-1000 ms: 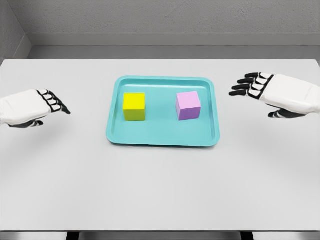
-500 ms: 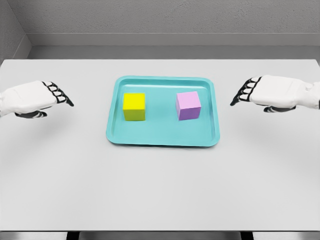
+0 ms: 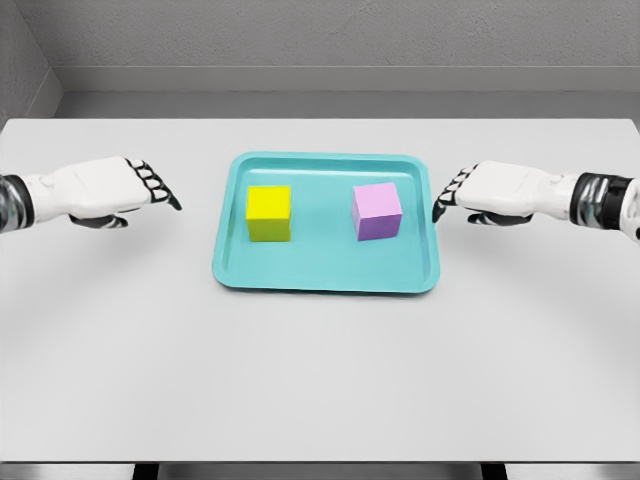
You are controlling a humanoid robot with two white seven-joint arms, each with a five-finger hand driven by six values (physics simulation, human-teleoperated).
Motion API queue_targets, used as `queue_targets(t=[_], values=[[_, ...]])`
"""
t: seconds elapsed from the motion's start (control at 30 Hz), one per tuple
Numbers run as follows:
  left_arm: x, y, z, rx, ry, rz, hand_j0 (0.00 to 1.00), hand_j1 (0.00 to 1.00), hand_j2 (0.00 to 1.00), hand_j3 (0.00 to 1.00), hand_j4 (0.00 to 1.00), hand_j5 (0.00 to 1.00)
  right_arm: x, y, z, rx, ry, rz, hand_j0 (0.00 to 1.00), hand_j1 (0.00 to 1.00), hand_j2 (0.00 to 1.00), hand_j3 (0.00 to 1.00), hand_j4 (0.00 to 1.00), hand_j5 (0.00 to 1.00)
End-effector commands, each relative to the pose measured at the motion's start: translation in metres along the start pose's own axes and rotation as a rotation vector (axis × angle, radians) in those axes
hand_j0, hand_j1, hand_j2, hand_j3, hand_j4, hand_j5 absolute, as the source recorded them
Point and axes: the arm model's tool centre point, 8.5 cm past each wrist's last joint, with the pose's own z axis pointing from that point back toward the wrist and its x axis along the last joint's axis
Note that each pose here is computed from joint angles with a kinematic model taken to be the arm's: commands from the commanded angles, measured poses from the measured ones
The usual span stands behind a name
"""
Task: Push two cubes
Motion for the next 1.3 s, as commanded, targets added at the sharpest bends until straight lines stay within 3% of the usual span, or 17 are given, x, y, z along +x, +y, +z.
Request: queue_targets(t=[0.0, 0.4, 1.27], values=[[0.004, -0.002, -0.005, -0.005, -0.012, 0.007, 0.79, 0.79, 0.79, 0.79, 0.79, 0.79, 0.002, 0.0, -0.006, -0.012, -0.008, -0.016, 0.6, 0.6, 0.6, 0.6, 0.6, 0.6], [0.023, 0.016, -0.037, 0.001, -0.082, -0.012, 0.79, 0.79, 0.79, 0.79, 0.79, 0.79, -0.006, 0.017, -0.021, 0.007, 0.007, -0.08, 0.6, 0.6, 0.6, 0.6, 0.6, 0.6], [0.02, 0.016, -0.048, -0.023, -0.083, 0.004, 0.79, 0.79, 0.79, 0.79, 0.79, 0.79, 0.005, 0.001, -0.049, -0.021, -0.033, -0.064, 0.6, 0.6, 0.6, 0.6, 0.6, 0.6]])
